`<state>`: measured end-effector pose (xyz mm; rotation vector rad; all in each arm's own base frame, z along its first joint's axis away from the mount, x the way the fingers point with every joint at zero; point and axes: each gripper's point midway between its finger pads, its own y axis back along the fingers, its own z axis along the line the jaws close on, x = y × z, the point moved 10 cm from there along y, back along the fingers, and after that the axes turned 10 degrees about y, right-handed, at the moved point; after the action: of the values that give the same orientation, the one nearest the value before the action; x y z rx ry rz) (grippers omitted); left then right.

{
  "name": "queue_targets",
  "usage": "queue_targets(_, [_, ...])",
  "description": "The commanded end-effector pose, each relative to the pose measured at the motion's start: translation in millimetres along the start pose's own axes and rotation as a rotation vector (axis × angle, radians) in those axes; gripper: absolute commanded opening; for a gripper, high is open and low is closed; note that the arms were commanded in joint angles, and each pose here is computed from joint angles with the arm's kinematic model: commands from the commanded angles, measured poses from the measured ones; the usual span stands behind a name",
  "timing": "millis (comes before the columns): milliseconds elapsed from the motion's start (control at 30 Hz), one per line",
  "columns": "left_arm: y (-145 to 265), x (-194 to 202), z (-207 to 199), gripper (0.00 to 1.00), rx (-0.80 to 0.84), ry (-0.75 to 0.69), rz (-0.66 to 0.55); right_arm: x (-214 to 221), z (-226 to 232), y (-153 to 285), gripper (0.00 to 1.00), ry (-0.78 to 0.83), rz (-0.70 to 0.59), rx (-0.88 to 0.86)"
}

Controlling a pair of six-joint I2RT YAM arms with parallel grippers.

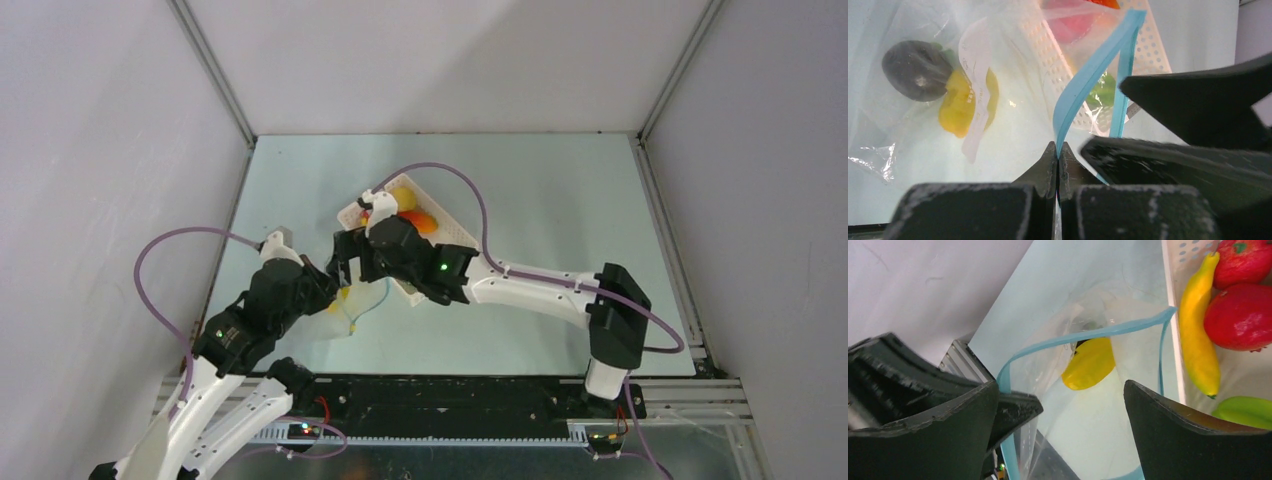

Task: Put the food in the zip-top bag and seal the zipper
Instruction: Place the fake fruit in the zipper food storage bag, then pick up the fake fruit from the bin.

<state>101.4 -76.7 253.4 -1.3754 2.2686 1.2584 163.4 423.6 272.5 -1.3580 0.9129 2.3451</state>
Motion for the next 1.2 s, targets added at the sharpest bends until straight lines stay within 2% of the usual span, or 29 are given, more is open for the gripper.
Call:
queue_targets(0, [0.0,-3.5,-0.7,0.0,0.006,-0.011,-0.038,-33.1,1.1,48.0,0.99,0.096,-0.143,0.002])
queue_targets(200, [-1.1,-7.6,-0.2,0.0,-0.025,-0.013,-0.073,-36.7,-31.7,80.5,0.99,0.166,-0.189,0.135])
queue_targets(367, [2.6,-12.0,3.6,0.0,-0.086,-0.005,-0.109,-28.0,-86.6,78.5,0.98,0.191,-0.029,0.132])
queue_targets(467, [3.9,-13.6,5.3,0.0,-0.107,-0.006,-0.124,-22.3,-106.3,75.3,0.98,0.283,0.019,0.151])
queue_targets(567, [3.3,-13.3,5.4,0.0,-0.11,-0.008,-0.121,-12.8,-121.1,65.0,0.99,0.401,0.089,0.154])
queue_targets(700, [2.2,-12.2,6.7,0.0,-0.119,-0.012,-0.116,0.6,-139.6,48.5,0.98,0.357,0.177,0.138])
queue_targets(800, [1.2,-11.7,7.7,0.0,-0.125,-0.013,-0.117,5.7,-150.7,33.6,0.95,0.361,0.183,0.182])
queue_targets(867, [0.7,-11.6,7.2,0.0,-0.12,-0.021,-0.114,3.4,-158.2,18.1,0.96,0.415,0.162,0.215])
queue_targets(1000, [-0.2,-11.2,8.4,0.0,-0.129,-0.036,-0.111,2.7,-188.0,-18.0,0.96,0.525,0.215,0.312])
queue_targets(1167, [-3.5,-9.3,12.3,0.0,-0.15,-0.05,-0.113,4.7,-206.7,-42.5,0.92,0.709,0.277,0.282])
